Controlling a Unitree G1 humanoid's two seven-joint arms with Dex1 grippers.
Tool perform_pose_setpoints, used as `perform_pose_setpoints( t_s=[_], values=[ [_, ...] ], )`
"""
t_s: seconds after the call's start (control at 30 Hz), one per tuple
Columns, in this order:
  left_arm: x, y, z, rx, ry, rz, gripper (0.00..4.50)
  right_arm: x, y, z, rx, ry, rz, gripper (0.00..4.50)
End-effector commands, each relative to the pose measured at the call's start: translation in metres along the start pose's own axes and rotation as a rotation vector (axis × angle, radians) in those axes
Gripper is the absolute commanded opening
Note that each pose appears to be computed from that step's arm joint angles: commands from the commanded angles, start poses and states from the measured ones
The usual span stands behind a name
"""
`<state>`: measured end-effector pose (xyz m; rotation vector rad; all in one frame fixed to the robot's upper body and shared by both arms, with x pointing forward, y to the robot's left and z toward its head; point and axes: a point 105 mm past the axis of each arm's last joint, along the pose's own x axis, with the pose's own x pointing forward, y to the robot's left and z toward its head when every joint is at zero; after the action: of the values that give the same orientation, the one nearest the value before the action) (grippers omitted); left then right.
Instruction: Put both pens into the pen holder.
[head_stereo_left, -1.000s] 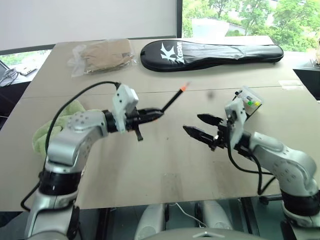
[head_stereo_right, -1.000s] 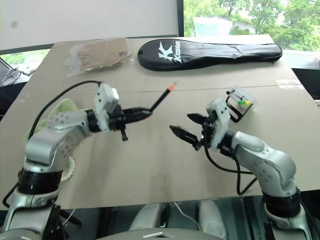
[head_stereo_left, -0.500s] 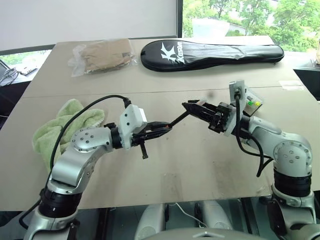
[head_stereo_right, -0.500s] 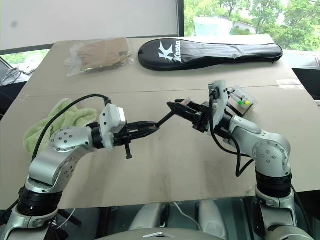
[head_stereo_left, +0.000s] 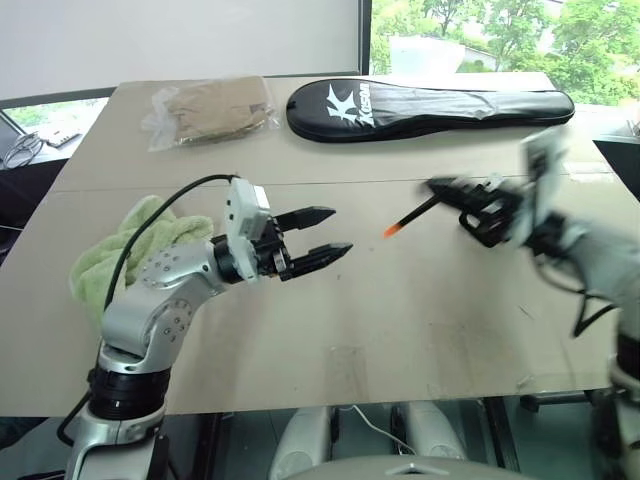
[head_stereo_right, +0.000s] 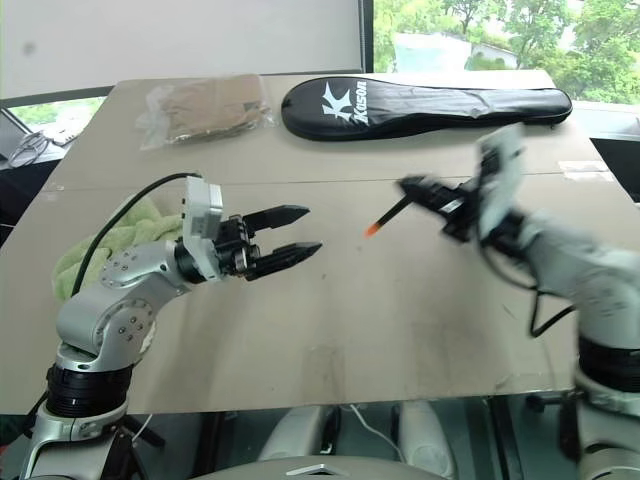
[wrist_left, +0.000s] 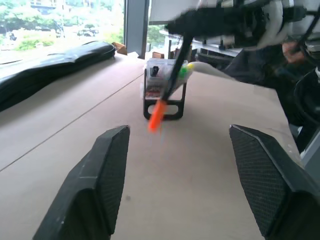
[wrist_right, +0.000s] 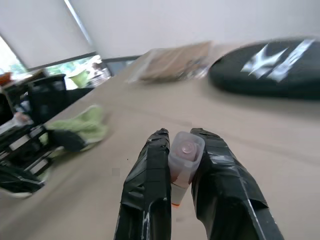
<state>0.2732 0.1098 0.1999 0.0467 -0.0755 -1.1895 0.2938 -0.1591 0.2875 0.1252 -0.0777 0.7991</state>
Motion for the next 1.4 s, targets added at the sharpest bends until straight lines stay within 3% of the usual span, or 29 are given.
perform_pose_setpoints(
  t_s=[0.03, 0.17, 0.27, 0.73, 1.03, 1.13, 1.2, 1.23, 1.4],
  values=[
    [0.006, -0.008, 0.003, 0.026, -0.001, -0.028, 3.25, -0.017, -0.004, 0.033, -0.136, -0.037, -0.024, 0.10],
    [0.013, -0.009, 0.000, 0.030, 0.005, -0.033, 3.25, -0.028, -0.018, 0.051, -0.240, -0.023, -0.111, 0.10],
    [0.016, -0.010, -0.001, 0.058, 0.016, -0.036, 3.25, -0.033, -0.024, 0.047, -0.297, 0.033, -0.146, 0.10],
    [0.017, -0.011, -0.004, 0.096, 0.032, -0.026, 3.25, -0.024, -0.045, 0.012, -0.452, 0.178, -0.222, 0.10],
    [0.018, -0.009, -0.003, 0.111, 0.037, -0.010, 3.25, -0.005, -0.036, -0.018, -0.845, 0.299, -0.161, 0.10],
    [0.018, -0.008, -0.004, 0.113, 0.038, -0.005, 3.25, -0.004, -0.038, -0.032, -0.846, 0.337, -0.129, 0.10],
    [0.018, -0.008, -0.005, 0.112, 0.040, -0.003, 3.25, -0.003, -0.041, -0.035, -0.823, 0.349, -0.132, 1.12],
    [0.018, -0.008, -0.005, 0.113, 0.041, -0.003, 3.25, -0.002, -0.042, -0.036, -0.815, 0.352, -0.131, 1.21],
    [0.012, -0.009, -0.008, 0.098, 0.044, 0.014, 3.25, -0.004, -0.031, -0.029, -0.746, 0.279, -0.104, 3.60]
  ],
)
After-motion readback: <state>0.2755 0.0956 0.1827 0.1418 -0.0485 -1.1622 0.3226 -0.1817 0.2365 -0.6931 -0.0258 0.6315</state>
